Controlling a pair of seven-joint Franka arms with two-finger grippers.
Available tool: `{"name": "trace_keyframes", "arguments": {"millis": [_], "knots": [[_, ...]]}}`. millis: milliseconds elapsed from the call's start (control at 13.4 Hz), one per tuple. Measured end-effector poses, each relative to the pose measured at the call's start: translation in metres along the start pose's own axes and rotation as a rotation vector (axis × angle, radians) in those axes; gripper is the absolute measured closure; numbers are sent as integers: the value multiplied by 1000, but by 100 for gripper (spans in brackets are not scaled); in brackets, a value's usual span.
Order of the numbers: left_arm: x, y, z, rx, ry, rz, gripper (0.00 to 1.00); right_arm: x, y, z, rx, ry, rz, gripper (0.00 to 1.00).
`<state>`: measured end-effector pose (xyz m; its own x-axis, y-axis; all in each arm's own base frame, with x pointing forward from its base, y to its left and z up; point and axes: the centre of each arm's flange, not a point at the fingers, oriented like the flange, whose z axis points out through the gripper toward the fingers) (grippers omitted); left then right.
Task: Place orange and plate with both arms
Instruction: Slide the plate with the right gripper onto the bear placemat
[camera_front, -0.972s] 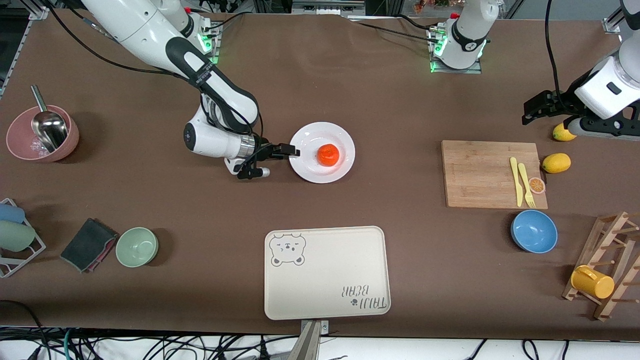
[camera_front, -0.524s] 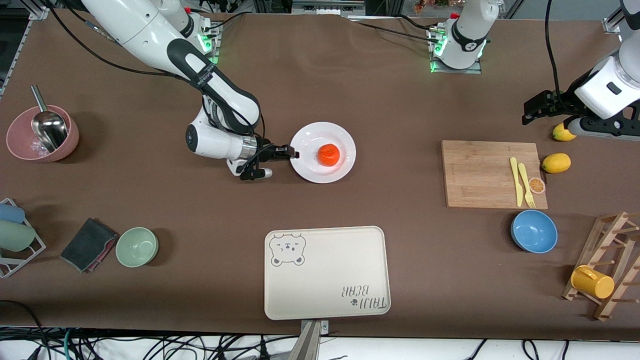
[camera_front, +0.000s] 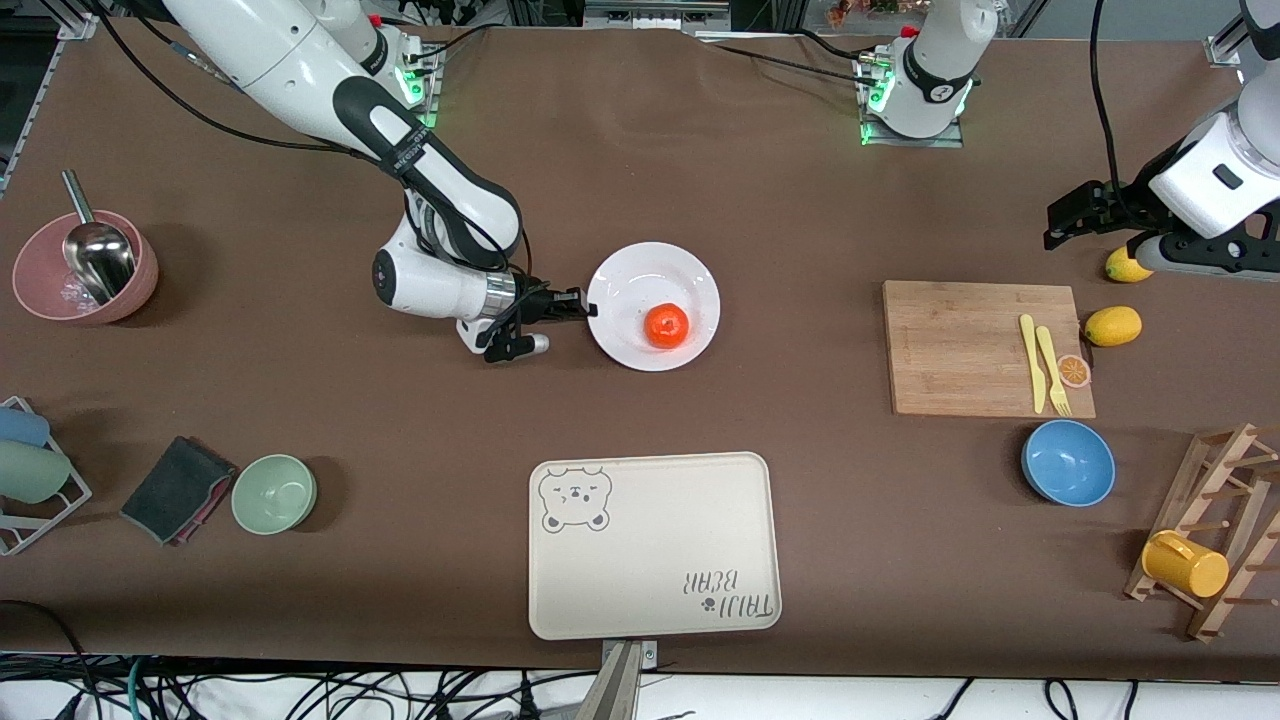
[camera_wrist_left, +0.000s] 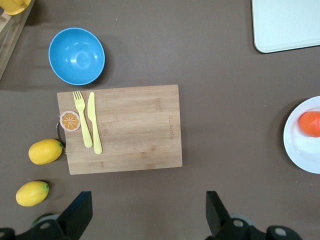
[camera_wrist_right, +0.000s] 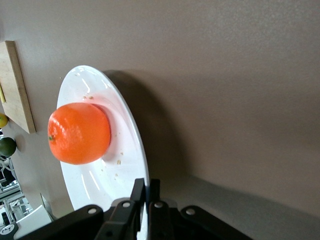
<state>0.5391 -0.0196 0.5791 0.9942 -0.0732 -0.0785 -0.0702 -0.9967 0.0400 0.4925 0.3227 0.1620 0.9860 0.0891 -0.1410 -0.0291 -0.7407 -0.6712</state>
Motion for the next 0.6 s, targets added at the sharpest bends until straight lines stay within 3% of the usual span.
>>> {"name": "trace_keyframes", "arguments": {"millis": [299,598], "knots": [[0,0,0,0,0,0,0,15,-2,-14,15,36,0,93],[0,0,0,0,0,0,0,47,-7,-49,81,75,18,95]]}}
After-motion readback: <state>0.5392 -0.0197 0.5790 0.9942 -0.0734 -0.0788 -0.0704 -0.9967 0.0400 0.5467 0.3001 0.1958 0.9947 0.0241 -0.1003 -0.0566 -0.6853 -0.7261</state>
